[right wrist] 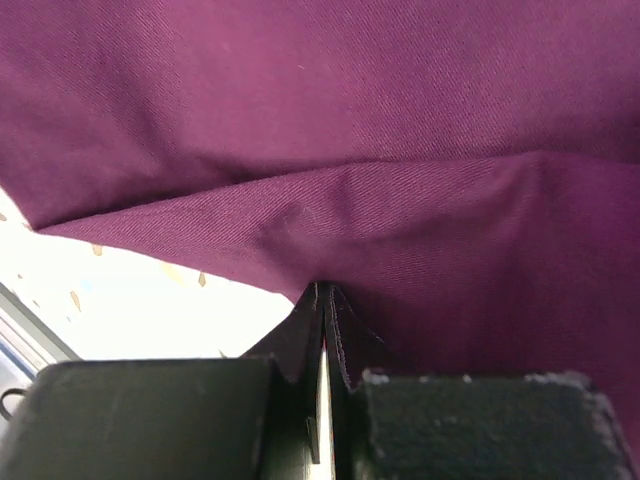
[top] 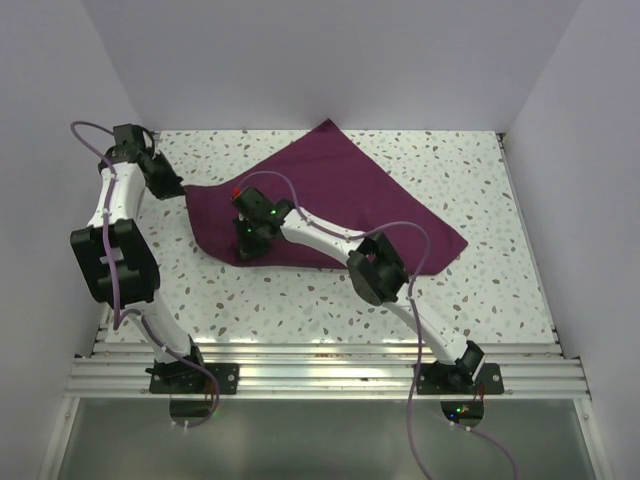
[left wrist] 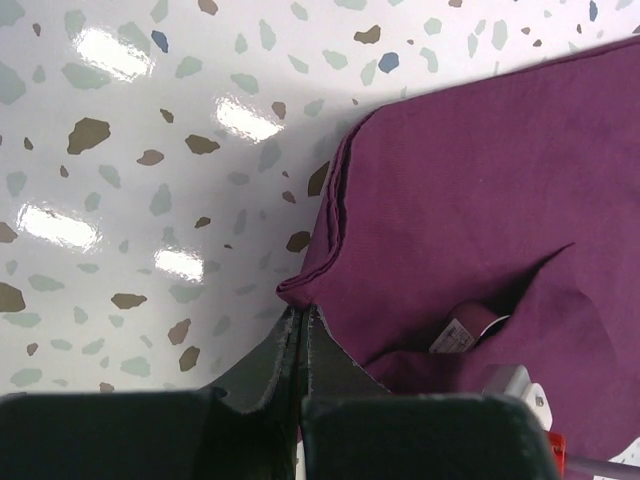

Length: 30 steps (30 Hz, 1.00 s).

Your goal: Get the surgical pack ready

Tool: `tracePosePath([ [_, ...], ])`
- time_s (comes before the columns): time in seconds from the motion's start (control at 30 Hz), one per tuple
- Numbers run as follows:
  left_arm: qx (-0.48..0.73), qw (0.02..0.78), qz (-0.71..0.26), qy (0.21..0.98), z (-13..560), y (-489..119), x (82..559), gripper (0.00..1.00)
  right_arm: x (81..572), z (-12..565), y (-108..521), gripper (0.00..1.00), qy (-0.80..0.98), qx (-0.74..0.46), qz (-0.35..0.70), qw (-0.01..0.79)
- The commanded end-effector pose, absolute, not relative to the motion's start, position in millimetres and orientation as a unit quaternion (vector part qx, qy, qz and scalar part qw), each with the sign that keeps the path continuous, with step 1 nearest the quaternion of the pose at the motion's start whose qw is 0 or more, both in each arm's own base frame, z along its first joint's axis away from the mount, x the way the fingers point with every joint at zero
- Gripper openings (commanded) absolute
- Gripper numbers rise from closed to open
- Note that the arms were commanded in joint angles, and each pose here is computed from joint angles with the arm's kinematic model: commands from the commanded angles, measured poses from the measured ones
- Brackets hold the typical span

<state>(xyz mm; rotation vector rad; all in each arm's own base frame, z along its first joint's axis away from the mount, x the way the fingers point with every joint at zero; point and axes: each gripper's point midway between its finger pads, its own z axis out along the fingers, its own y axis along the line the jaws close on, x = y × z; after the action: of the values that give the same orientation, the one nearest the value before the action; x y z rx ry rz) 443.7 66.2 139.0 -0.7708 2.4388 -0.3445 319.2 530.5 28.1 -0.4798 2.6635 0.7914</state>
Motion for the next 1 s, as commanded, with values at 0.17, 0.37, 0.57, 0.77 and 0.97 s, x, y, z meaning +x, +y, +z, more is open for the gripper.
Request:
tracePosePath([
  [0.17, -0.275, 0.305, -0.133, 0.902, 167, 57, 438, 0.0, 392, 207, 473, 0.0, 0.891, -0.108, 0.331, 0.291],
  [0.37, -0.265, 0.309, -0.127, 0.905, 175, 53, 435, 0.0, 420, 211, 301, 0.0, 0.925, -0.05, 0.182, 0.33],
  [0.57, -0.253, 0.307, -0.135, 0.907, 179, 31, 439, 0.0, 380, 160, 193, 0.0, 0.955, -0.027, 0.099, 0.279],
  [0.77, -0.252, 0.307, -0.149, 0.905, 186, 11, 449, 0.0, 350, 97, 177, 0.0, 0.97, -0.032, 0.093, 0.222],
  [0.97, -0.249, 0.301, -0.154, 0.907, 191, 2, 446, 0.0, 344, 51, 169, 0.0, 0.979, -0.032, 0.074, 0.188],
])
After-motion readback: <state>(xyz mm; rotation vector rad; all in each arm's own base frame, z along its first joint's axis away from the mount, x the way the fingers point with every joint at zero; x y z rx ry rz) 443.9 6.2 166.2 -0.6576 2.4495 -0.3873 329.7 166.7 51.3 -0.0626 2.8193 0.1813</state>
